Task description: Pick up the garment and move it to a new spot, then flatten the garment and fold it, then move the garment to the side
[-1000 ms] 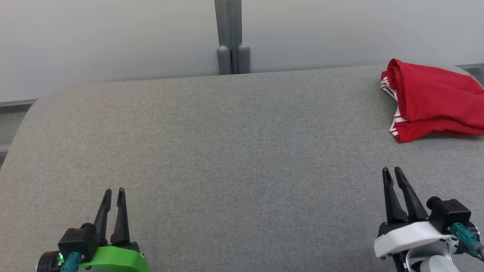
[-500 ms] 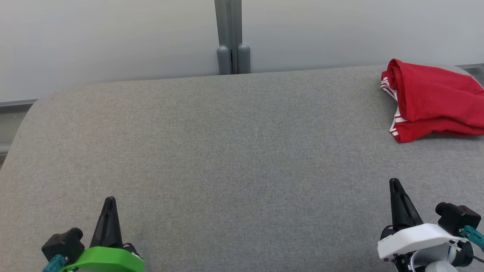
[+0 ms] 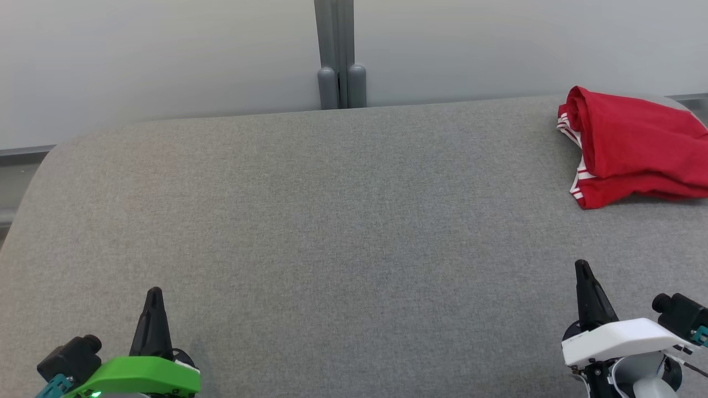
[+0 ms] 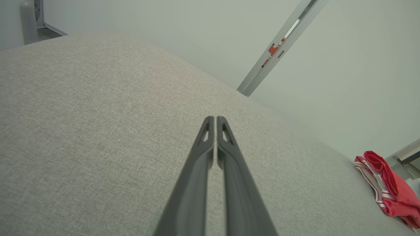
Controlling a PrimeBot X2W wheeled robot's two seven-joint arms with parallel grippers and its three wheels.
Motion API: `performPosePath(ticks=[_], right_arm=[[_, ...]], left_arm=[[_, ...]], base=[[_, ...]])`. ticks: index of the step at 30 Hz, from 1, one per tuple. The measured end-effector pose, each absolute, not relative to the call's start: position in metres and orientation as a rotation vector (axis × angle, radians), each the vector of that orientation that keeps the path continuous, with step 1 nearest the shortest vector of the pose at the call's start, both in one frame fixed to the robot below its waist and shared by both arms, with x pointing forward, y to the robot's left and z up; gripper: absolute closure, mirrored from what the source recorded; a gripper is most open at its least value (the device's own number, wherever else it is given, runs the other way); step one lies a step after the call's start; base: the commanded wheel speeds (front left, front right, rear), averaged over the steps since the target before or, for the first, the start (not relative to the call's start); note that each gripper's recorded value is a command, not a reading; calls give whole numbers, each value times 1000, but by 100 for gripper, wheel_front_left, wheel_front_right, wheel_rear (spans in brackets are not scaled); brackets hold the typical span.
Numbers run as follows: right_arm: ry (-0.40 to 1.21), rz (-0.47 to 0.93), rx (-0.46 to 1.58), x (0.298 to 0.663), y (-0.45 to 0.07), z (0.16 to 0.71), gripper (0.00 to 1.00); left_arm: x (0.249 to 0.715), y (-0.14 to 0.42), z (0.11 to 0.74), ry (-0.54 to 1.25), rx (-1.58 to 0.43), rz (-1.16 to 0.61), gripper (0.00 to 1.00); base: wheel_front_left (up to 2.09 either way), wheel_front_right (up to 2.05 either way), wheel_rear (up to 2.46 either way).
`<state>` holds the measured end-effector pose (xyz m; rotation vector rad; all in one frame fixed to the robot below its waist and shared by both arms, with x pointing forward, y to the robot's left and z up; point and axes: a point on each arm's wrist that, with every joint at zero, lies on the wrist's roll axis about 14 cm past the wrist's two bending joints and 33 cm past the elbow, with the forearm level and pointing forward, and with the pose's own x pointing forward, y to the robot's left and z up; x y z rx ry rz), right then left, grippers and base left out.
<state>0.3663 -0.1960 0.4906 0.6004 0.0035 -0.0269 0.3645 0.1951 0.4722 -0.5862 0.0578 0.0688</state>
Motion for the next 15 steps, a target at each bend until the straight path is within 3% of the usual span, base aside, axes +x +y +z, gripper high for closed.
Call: performPosePath(ticks=[15], right_arm=[[17,-50,807,371,-200,490,100]], left_arm=[[369,198,474,64,-796,87,100]], base=[[0,0,0]])
